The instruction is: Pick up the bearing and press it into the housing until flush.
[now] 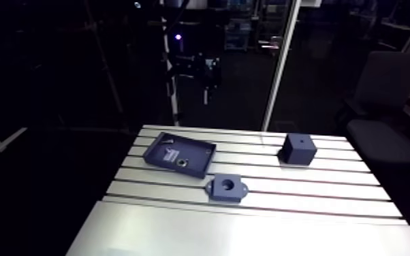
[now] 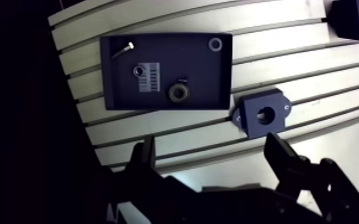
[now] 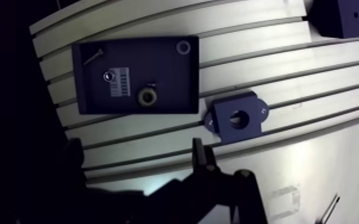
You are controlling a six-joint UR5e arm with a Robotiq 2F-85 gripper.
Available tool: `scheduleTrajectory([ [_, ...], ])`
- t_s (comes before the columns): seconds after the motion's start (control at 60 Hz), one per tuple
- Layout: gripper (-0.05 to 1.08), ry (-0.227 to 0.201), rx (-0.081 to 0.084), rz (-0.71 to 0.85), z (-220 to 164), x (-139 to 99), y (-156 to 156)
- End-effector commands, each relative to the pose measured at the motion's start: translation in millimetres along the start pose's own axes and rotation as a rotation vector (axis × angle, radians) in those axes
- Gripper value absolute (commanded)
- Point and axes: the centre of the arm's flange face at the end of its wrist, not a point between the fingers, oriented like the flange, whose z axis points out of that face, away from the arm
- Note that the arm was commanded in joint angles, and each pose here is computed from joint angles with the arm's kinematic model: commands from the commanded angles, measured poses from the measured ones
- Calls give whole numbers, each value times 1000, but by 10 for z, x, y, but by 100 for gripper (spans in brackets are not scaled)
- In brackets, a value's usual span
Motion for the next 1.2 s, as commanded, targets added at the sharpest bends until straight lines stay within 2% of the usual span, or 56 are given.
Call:
scheduleTrajectory([
  [0.017, 1, -25, -13, 4, 571, -4, -16],
  [0.183, 1, -58, -23, 6, 881, 19, -13],
  [0.55, 1, -83, -30, 6, 1337, 64, -12],
  [0.85, 1, -85, -30, -17, 1539, 61, -106],
  [1.033, 1, -71, -27, -36, 1642, 54, -192],
  [1.2, 7, -79, -30, -33, 1711, 42, -188],
])
